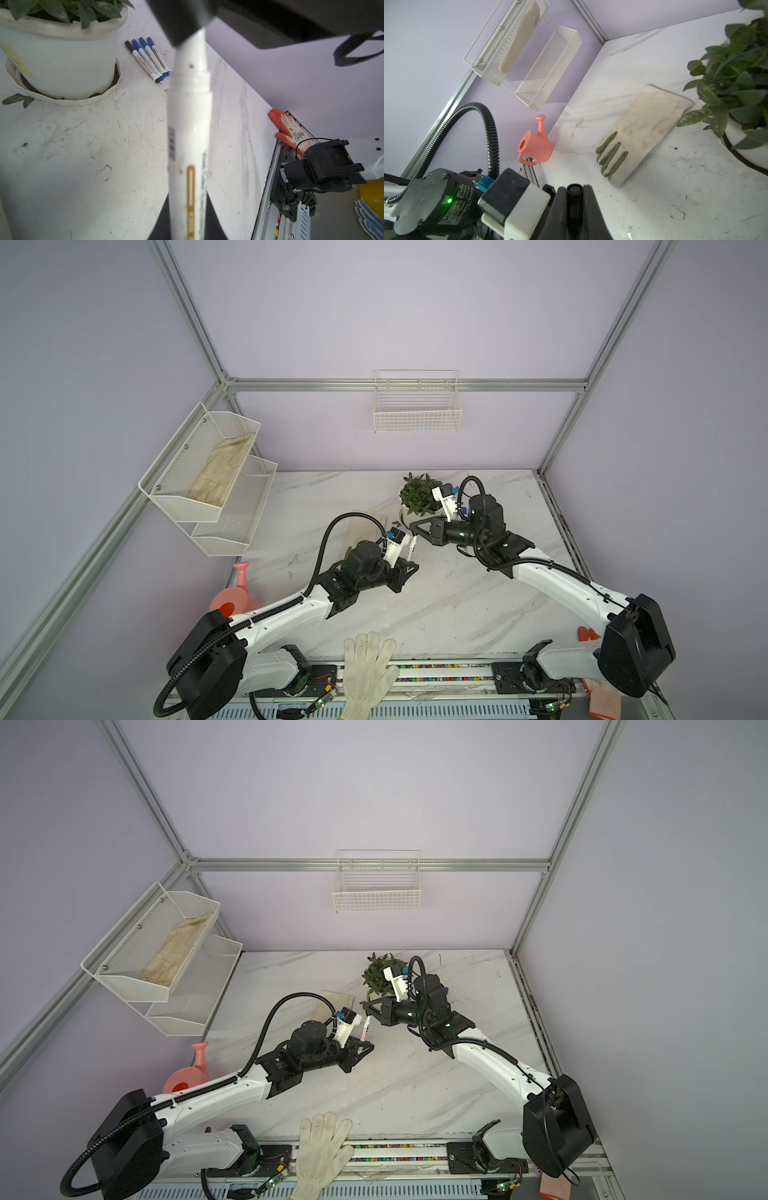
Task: Insert the pens into the pen caps
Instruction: 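Press the black cap with the right gripper onto the left-held marker tip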
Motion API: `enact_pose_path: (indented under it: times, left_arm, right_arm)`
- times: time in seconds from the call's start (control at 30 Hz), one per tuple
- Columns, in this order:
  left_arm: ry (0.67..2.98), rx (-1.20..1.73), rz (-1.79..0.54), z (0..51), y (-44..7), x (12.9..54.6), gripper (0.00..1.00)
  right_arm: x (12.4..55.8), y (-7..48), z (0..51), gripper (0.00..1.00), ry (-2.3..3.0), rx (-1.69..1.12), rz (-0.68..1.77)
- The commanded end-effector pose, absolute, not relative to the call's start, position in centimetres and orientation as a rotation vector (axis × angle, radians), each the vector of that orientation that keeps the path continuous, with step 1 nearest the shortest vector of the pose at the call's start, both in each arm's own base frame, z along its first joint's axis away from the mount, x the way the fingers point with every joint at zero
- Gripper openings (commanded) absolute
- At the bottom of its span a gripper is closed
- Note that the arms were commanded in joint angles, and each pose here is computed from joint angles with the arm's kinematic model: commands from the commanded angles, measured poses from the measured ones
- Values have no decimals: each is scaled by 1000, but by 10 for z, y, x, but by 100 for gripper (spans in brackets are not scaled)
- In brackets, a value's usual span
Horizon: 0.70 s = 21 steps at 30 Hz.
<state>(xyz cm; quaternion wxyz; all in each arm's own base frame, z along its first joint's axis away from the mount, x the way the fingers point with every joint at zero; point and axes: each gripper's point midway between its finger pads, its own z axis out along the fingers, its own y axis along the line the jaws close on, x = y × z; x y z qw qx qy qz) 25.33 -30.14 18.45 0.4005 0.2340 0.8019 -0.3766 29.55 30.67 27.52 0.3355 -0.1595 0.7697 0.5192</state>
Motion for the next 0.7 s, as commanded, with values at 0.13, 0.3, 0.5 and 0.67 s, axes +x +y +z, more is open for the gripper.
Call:
enact_pose_path:
  times: [0.13, 0.3, 0.5, 0.67]
  left_arm:
    - [1878, 407, -933, 230, -303, 298, 0]
    - [1814, 395, -938, 250, -307, 307, 0]
    - [1765, 390, -901, 264, -305, 313, 0]
    - [1734, 436, -876, 269, -307, 313, 0]
  right_arm:
    - [272, 300, 286, 0, 1987, -468, 1480]
    - [258, 301, 279, 0, 2013, -507, 1542]
    - [246, 300, 254, 0, 2106, -573, 1539]
    - [241, 299, 241, 0, 2161, -594, 1530]
